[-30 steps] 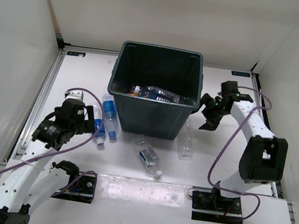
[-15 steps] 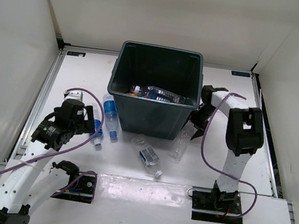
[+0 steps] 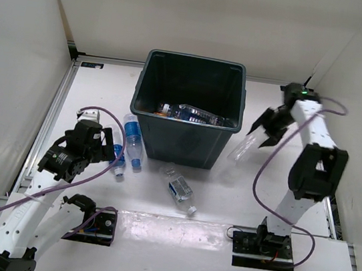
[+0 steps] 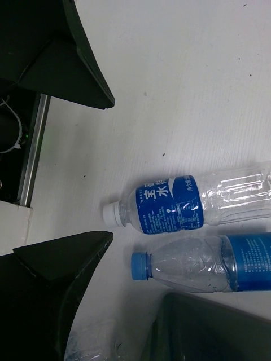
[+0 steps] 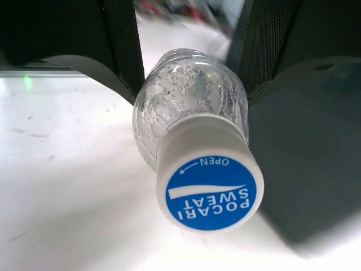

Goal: Put the plastic bottles in the bin

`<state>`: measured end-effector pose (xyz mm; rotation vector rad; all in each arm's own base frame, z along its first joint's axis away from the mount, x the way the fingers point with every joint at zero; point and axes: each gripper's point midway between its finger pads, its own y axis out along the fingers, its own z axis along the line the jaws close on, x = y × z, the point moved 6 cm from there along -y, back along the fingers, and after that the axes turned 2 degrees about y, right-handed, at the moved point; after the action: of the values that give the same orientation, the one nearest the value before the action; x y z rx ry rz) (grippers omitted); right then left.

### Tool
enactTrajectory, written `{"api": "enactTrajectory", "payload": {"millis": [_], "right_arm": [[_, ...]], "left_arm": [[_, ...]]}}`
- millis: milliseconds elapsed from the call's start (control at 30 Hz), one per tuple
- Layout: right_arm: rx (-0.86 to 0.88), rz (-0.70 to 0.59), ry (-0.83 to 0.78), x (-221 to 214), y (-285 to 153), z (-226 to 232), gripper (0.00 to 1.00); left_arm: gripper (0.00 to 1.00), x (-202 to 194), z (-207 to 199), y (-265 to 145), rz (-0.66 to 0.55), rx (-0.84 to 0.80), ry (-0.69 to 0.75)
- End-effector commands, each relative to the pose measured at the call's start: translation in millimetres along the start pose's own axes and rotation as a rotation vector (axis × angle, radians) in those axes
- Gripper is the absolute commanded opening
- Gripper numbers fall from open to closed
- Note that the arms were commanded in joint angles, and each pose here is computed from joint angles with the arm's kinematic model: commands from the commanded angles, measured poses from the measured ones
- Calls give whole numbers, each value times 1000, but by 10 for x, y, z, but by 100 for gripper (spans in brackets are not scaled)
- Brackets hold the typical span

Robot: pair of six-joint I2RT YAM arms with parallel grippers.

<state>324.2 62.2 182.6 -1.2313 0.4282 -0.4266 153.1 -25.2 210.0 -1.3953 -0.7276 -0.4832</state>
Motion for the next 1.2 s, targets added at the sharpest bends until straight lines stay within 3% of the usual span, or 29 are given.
{"api": "enactTrajectory", "payload": {"millis": [0,200,333,467,500,567,600,633,667,700,733,767,800,900,933,1000,1033,1167], "right_arm": [[163,-212,113,135,-889,-102,0],[497,-569,152,316,-2106,41,0],[860,-819,-33,277,-2869,454,0],[1104,-794,-293,-174,-3207,1003,0],[1095,-851,-347,-176,-3313,1021,0],[1081,-795,-449,-510,-3219,1304,2],[1009,-866,-528,-546,-3236,1350,5],[1015,-808,-611,-812,-3125,1541,11],[912,-806,-602,-850,-3011,1501,37],[875,-787,-630,-842,-2902,1573,47],[870,-736,-681,-1048,-2799,1684,69],[755,-691,-636,-1076,-2642,1597,90],[707,-744,-629,-1067,-2680,1572,90],[634,-719,-705,-1255,-2539,1520,90],[695,-765,-712,-1368,-2743,1414,90],[749,-743,-702,-1314,-2669,1418,90],[797,-803,-685,-1397,-2897,1238,90],[816,-890,-579,-1302,-3105,986,90]], "left_arm": [[100,14,27,7,-13,29,-19],[100,13,17,19,4,30,-11],[100,18,31,17,-1,44,-16],[100,27,32,36,-1,52,-22],[100,29,34,34,-3,53,-24],[100,35,34,38,-6,57,-27],[100,33,47,42,-8,69,-31],[100,35,51,47,-8,76,-34],[100,41,53,62,-14,83,-38],[100,52,63,57,-22,89,-43],[100,58,63,60,-25,92,-41],[100,82,68,67,-37,97,-37],[100,90,64,79,-37,98,-33],[100,136,140,77,-41,161,-66],[100,163,167,78,-51,188,-82],[100,207,197,45,-71,196,-124],[100,232,182,46,-84,184,-135],[100,218,144,85,-54,171,-175]]}}
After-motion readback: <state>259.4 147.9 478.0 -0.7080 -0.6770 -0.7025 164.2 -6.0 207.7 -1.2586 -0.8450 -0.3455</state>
